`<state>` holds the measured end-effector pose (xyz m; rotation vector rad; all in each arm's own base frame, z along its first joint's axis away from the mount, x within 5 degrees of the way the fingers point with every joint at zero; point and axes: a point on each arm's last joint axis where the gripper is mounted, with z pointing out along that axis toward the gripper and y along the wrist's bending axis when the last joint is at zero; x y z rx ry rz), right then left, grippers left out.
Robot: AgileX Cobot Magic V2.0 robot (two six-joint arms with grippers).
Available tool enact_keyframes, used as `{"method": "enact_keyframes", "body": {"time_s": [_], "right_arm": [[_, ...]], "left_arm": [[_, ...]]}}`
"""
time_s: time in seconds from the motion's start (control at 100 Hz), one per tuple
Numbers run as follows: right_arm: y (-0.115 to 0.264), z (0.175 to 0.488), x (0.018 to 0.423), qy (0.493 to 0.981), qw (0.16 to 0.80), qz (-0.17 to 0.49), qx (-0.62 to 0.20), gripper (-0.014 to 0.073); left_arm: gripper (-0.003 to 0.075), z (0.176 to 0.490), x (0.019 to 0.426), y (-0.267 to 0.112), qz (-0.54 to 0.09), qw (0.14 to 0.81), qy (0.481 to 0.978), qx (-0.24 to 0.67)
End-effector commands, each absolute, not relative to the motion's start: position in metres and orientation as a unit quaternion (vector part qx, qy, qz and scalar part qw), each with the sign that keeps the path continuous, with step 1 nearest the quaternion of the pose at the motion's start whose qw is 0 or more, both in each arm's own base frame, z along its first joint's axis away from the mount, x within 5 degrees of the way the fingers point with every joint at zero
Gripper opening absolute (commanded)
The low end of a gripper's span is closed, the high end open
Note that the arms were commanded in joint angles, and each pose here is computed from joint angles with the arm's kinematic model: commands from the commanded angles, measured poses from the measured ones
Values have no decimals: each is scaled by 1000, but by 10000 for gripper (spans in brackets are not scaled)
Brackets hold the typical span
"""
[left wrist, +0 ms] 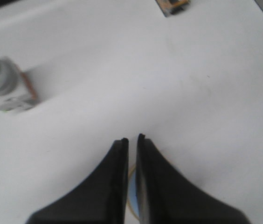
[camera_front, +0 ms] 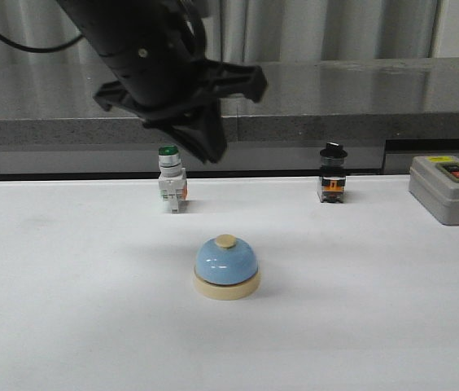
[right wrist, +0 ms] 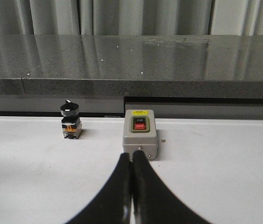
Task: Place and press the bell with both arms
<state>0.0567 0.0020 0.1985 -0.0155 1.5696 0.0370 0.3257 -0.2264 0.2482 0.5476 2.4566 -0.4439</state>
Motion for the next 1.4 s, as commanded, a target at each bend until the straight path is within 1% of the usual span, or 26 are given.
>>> {"method": "enact_keyframes", "body": {"time_s": [0.0,0.22,0.41,0.55,0.67,0.86,1.17,1.3,1.39], "right_arm": [[1,212,54,663,748,15,-4,-60],[1,212,54,663,748,15,-4,-60],[1,212,54,663,748,15,-4,-60],[1,212,54,663,748,15,-4,-60],[1,212,54,663,748,15,-4,-60],[1,212,54,663,748,15,-4,-60],[1,212,54,663,748,15,-4,-60],[1,212,54,663,748,15,-4,-60],[1,212,54,663,748,15,-4,-60]], "left_arm": [[-20,287,328,-201,-184,352,903,164],[-20,298,323,-128,-153,372,912,84],[-20,311,296,-75,-131,407,904,22],[-20,314,270,-50,-119,432,894,-8],[-20,319,242,-38,-110,462,880,-16],[-20,322,199,-31,-109,493,863,-12],[-20,319,135,-23,-117,557,822,-9],[-20,319,109,-18,-103,595,797,4],[-20,316,94,-16,-101,606,789,8]]}}
